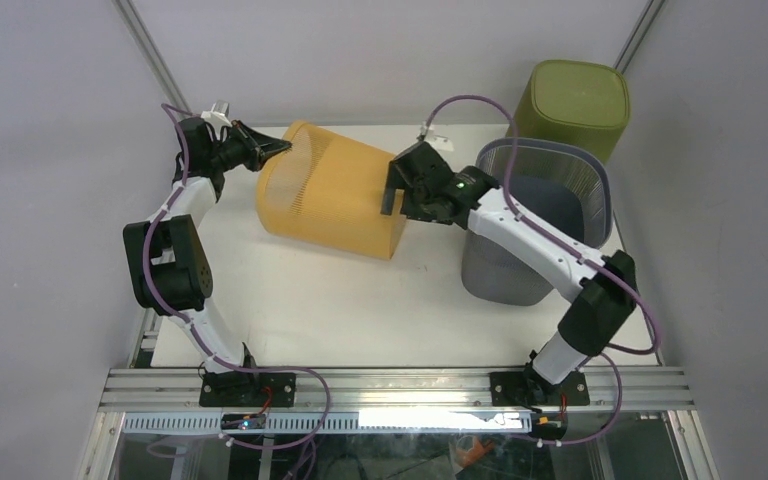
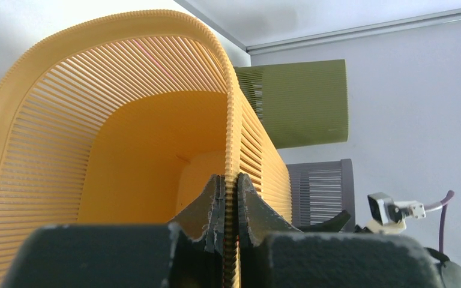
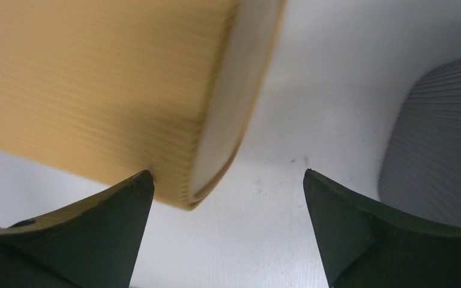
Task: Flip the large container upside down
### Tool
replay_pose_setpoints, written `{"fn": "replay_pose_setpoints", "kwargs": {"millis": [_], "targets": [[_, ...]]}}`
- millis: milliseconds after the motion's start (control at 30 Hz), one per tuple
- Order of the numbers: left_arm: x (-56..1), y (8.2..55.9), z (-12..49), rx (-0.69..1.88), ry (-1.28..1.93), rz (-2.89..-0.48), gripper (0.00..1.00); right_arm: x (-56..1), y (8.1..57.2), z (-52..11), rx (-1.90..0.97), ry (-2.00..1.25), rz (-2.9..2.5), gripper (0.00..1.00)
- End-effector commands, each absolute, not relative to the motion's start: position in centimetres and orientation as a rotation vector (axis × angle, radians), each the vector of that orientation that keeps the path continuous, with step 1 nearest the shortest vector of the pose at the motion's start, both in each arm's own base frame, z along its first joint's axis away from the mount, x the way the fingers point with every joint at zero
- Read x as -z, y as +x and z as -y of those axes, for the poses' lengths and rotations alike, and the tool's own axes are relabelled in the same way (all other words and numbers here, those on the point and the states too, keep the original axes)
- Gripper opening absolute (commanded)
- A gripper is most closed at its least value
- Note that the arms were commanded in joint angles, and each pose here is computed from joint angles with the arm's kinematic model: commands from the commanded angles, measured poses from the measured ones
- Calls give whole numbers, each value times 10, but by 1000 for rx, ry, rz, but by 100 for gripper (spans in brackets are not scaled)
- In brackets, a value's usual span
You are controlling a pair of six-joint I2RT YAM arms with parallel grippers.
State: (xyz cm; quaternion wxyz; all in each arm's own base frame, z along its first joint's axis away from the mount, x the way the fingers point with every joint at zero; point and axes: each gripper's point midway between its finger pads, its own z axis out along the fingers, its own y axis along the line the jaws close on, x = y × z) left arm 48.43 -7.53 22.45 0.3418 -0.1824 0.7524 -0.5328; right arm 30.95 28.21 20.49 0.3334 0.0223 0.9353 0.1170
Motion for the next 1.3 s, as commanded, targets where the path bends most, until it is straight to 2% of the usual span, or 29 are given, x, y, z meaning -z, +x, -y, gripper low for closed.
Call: {"fn": "replay_pose_setpoints", "kwargs": {"millis": [0,200,333,367,400,533,600,667,833,1000,1267], "targets": [[-139,467,61,1239,-635,-2173,0,-234,334,-205,-218,391,-2268,99],[-131,465,60,1219,-650,-2200,0,-276,321,-267,-1018,193,-2092,99],[-139,465,60,1162,-619,-2206,0,-273,323,-282,-1076,175,-2127,99],[-143,464,61,1135,-598,-2221,5,-271,324,-284,-1062,169,-2142,99],[-149,465,61,1111,-576,-2227,20,-270,326,-286,-1052,166,-2150,99],[-181,472,58,965,-507,-2224,65,-265,331,-292,-1055,162,-2157,99],[-201,475,51,870,-480,-2201,78,-265,333,-298,-1072,156,-2158,99],[-223,478,44,785,-464,-2167,83,-267,335,-303,-1098,148,-2152,99],[-267,477,31,640,-425,-2091,87,-264,340,-311,-1121,142,-2165,98],[-286,470,39,586,-353,-2060,86,-267,339,-318,-1180,136,-2143,97],[-255,464,43,569,-369,-2143,66,-291,333,-329,-1286,88,-2070,95]]}}
